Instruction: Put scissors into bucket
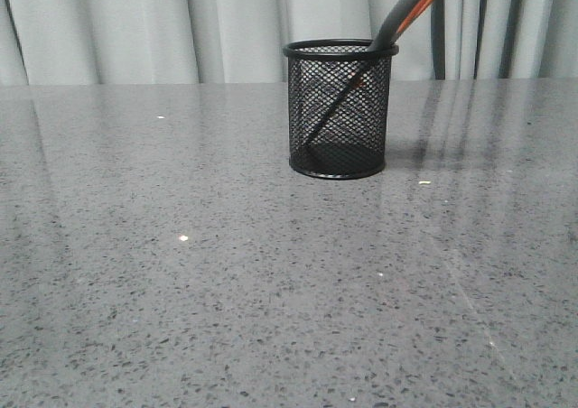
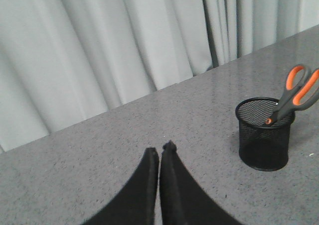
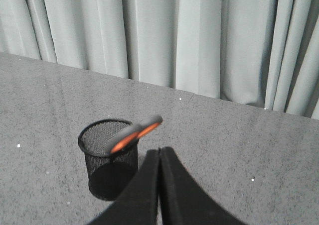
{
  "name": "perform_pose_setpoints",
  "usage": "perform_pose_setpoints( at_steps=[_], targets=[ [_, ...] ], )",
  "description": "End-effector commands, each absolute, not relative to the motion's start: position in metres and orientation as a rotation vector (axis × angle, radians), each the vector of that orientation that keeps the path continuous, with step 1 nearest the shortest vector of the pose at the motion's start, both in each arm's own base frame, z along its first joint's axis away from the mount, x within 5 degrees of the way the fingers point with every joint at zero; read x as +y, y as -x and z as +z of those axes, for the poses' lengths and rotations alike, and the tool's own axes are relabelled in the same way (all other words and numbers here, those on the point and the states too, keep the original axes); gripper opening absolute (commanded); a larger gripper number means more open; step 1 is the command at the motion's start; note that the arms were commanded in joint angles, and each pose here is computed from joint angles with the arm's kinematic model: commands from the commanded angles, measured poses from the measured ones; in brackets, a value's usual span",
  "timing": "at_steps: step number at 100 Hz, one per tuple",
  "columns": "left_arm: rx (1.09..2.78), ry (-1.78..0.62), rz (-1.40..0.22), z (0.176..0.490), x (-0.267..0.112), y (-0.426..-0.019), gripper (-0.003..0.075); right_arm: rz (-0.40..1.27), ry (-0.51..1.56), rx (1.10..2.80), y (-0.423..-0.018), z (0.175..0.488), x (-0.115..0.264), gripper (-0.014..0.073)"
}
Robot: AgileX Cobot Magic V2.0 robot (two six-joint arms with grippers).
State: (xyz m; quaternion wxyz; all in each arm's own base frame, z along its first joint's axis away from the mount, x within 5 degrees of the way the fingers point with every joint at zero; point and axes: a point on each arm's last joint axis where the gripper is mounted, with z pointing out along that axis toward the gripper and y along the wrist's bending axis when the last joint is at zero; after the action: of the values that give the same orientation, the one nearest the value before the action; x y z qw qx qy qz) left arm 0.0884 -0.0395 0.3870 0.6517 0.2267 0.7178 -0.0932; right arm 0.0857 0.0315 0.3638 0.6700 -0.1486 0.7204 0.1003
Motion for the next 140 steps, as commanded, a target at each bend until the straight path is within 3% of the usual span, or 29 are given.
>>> perform_pose_setpoints(
  at_steps=[1, 25, 37, 123, 140],
  targets=[
    [1.531, -0.387, -0.178, 0.373, -0.032, -0.077, -0.0020, 0.232, 0.284, 1.463, -0.073, 0.361, 0.026, -0.0052],
    [1.471, -0.275, -0.170, 0.314, -0.024, -0.050, -0.0019, 0.232, 0.269, 1.408, -0.052, 0.310, 0.018, -0.0052],
    [1.461, -0.240, -0.207, 0.296, -0.024, -0.045, -0.0019, 0.233, 0.260, 1.372, -0.049, 0.303, 0.017, -0.0052],
    [1.457, -0.227, -0.218, 0.287, -0.024, -0.042, -0.0020, 0.233, 0.256, 1.357, -0.048, 0.305, 0.016, -0.0056],
    [1.543, -0.058, -0.156, 0.268, -0.010, -0.050, -0.0020, 0.233, 0.256, 1.357, -0.048, 0.305, 0.016, -0.0056]
  ],
)
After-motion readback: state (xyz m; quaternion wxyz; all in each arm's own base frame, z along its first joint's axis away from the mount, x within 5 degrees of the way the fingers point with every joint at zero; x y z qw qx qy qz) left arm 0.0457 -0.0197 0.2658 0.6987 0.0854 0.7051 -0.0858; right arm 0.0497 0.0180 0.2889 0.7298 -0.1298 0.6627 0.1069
